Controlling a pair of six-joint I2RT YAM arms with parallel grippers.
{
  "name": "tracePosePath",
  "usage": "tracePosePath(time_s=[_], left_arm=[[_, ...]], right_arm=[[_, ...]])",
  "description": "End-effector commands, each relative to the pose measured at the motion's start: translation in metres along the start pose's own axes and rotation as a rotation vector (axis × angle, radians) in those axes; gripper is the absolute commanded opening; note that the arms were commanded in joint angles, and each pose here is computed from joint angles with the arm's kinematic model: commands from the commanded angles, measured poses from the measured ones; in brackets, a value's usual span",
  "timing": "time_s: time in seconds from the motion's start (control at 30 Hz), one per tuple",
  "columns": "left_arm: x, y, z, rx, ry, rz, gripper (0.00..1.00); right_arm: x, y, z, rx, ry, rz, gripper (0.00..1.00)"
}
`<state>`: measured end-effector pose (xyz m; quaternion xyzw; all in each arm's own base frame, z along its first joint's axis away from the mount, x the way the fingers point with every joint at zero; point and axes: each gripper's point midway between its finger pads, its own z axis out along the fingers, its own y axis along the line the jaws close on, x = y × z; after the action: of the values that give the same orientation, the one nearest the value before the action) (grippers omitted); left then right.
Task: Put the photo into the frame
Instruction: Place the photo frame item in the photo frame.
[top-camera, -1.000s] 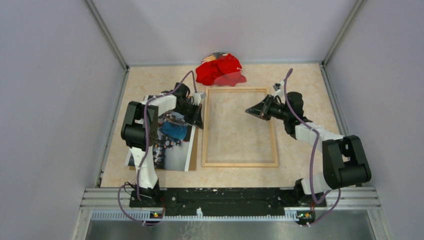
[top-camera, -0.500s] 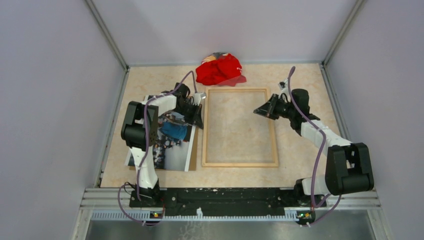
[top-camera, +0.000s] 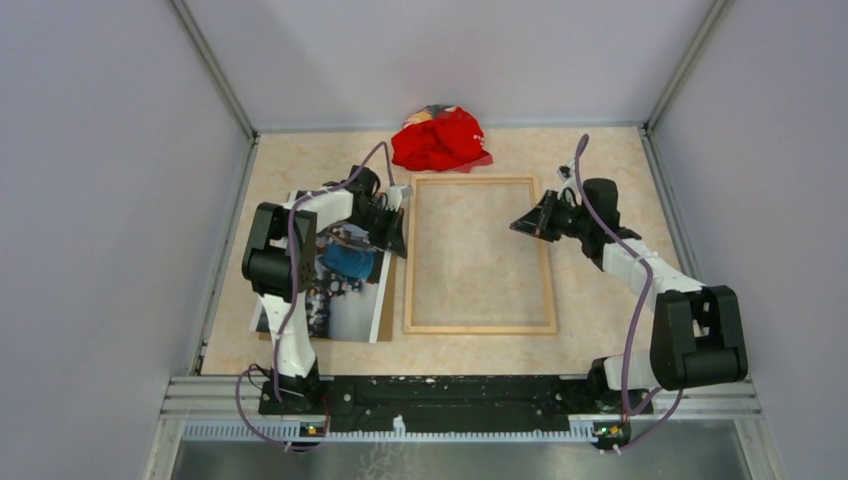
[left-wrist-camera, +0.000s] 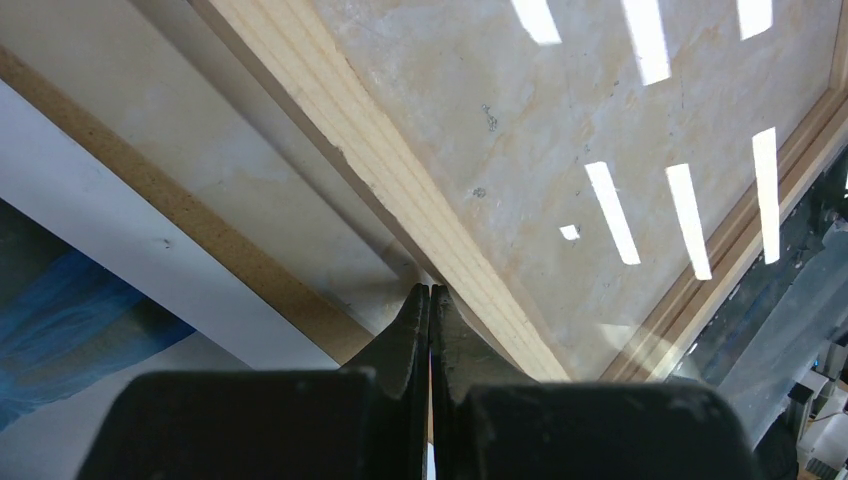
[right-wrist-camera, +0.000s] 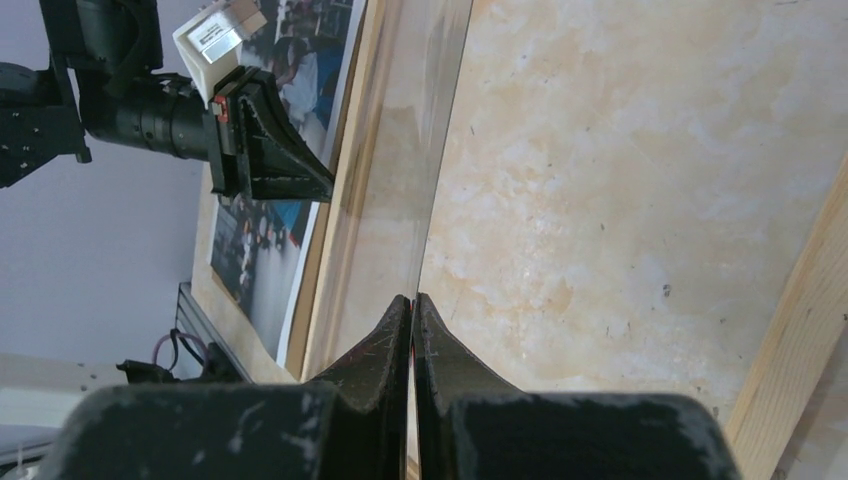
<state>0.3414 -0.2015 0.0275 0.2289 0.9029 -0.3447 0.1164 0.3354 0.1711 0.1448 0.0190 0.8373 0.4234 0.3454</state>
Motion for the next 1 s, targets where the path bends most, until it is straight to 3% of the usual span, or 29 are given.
tracePosePath(time_s=[0.0,0.43,0.97], left_arm=[[-0.007,-0.012,-0.001,0.034,-0.02,0.035,0.01],[-0.011,-0.015,0.001,0.039,-0.019,0.043,0.01],[-0.011,-0.015,0.003,0.038,-0.01,0.049,0.01]], right_arm=[[-0.019,0.013,-0.005,-0.007,-0.024,-0.074,0.0],[-0.013,0.014,0.0,-0.049,-0.018,-0.032,0.0],[-0.016,0.034,-0.008,-0.166,-0.131,-0.028,0.0]])
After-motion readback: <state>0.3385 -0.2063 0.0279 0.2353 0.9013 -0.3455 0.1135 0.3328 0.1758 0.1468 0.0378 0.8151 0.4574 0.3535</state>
